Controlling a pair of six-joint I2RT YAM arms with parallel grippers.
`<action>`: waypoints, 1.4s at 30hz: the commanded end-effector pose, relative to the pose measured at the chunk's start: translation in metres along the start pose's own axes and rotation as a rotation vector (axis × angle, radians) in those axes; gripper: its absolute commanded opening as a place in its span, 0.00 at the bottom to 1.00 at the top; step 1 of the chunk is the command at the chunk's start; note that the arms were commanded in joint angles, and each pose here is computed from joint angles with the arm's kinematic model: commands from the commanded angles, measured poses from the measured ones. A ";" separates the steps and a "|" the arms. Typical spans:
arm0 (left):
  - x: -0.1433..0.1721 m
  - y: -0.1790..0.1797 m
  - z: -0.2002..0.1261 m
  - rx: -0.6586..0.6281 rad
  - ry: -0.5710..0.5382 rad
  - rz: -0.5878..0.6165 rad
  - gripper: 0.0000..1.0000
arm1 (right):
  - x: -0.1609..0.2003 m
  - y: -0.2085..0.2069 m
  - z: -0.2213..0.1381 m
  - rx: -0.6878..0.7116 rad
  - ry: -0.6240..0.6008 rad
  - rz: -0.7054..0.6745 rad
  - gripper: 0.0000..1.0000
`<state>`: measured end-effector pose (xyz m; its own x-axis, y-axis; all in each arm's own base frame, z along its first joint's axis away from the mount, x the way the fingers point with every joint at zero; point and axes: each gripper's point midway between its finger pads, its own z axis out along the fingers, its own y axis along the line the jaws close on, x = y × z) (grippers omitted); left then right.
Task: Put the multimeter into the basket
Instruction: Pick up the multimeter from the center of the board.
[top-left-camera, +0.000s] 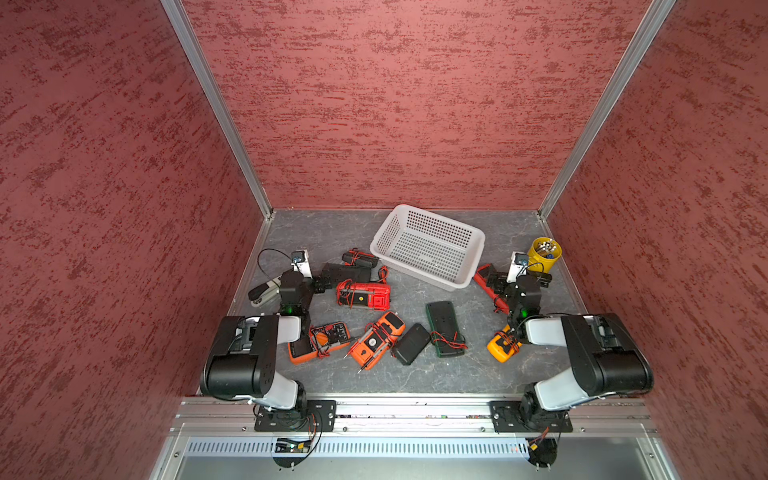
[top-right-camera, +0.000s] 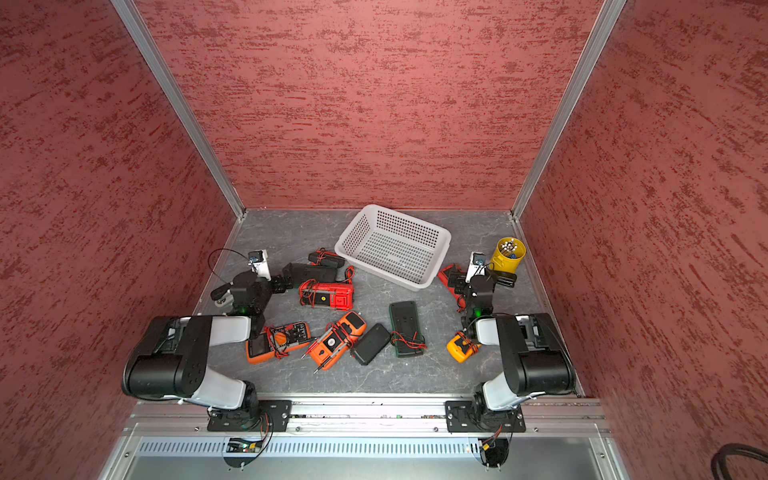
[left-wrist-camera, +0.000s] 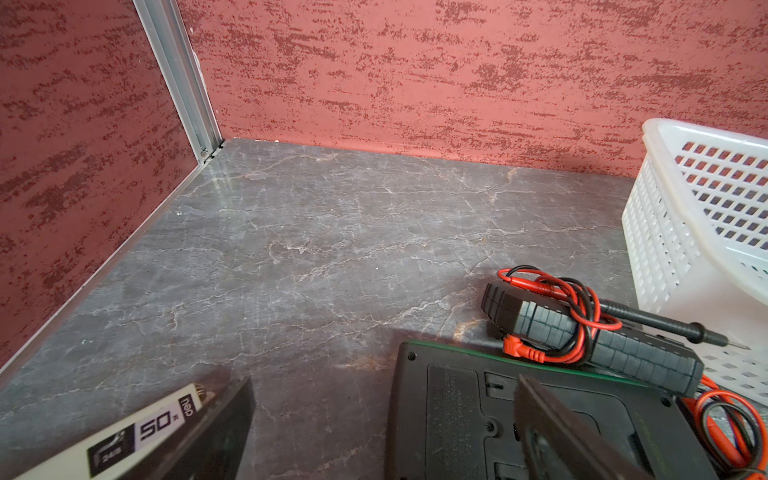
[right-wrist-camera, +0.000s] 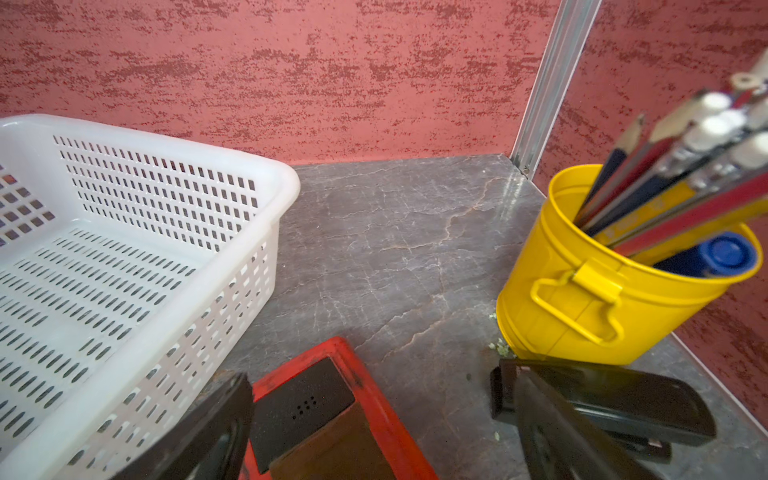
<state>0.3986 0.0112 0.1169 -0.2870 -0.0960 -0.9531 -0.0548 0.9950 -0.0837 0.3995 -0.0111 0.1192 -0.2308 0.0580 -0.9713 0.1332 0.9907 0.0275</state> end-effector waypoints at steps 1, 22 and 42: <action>-0.021 0.000 -0.004 -0.009 -0.020 0.001 1.00 | -0.008 -0.002 -0.004 0.015 -0.028 -0.004 0.99; -0.118 -0.032 -0.034 0.033 -0.115 -0.033 1.00 | -0.048 -0.018 -0.091 0.078 0.240 -0.024 0.99; -0.144 -0.050 -0.007 0.076 -0.041 -0.222 1.00 | 0.010 0.028 -0.070 -0.197 0.830 -0.141 0.99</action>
<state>0.4341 -0.0255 0.2507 -0.2469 -0.2998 -0.9215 -0.0261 0.9526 -0.3030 0.3403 0.0163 0.1278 -0.8432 -0.0231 -0.5372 -0.0283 0.9996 0.0014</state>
